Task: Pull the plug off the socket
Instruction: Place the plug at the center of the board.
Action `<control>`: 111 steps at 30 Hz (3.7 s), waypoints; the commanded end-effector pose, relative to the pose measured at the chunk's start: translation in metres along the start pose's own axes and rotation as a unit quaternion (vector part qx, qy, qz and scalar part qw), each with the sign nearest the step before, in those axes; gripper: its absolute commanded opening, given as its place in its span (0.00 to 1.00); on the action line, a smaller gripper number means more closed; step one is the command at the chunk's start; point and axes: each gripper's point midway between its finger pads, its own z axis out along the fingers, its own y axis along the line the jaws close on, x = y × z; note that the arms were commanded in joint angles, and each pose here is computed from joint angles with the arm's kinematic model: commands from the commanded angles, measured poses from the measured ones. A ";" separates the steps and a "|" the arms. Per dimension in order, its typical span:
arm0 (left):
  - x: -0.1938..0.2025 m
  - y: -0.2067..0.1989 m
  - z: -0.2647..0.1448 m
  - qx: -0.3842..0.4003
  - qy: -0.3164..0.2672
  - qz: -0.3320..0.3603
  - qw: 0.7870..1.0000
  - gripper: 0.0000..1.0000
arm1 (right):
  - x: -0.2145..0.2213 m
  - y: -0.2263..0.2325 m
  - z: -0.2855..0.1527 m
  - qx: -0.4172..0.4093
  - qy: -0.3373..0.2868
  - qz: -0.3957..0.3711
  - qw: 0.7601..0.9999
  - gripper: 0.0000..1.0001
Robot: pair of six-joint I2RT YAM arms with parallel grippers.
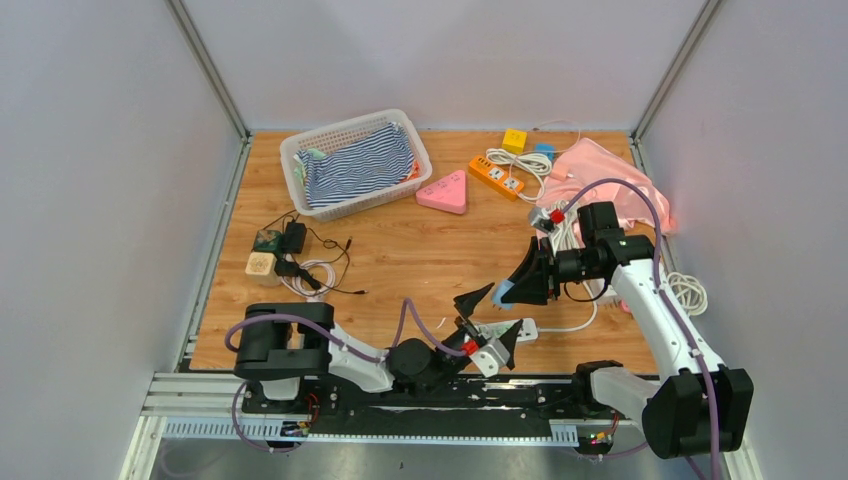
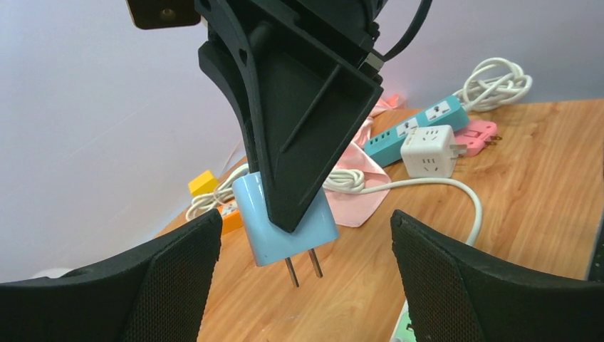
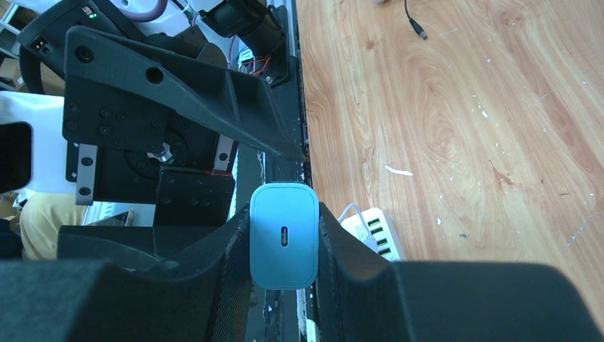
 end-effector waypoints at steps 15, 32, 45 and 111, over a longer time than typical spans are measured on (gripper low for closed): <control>0.020 0.011 0.012 -0.089 0.049 0.021 0.995 0.78 | -0.001 0.003 0.000 -0.012 -0.017 0.023 1.000 0.00; 0.017 0.016 0.017 -0.099 0.042 -0.005 0.994 0.70 | 0.001 0.002 0.001 -0.011 -0.016 0.031 0.999 0.00; 0.019 0.019 0.018 -0.098 0.039 -0.017 0.994 0.32 | 0.003 0.001 0.001 -0.010 -0.015 0.036 0.999 0.00; 0.068 0.108 -0.060 -0.085 0.182 -0.137 0.970 0.00 | 0.016 -0.009 -0.003 0.034 0.014 -0.005 0.999 0.70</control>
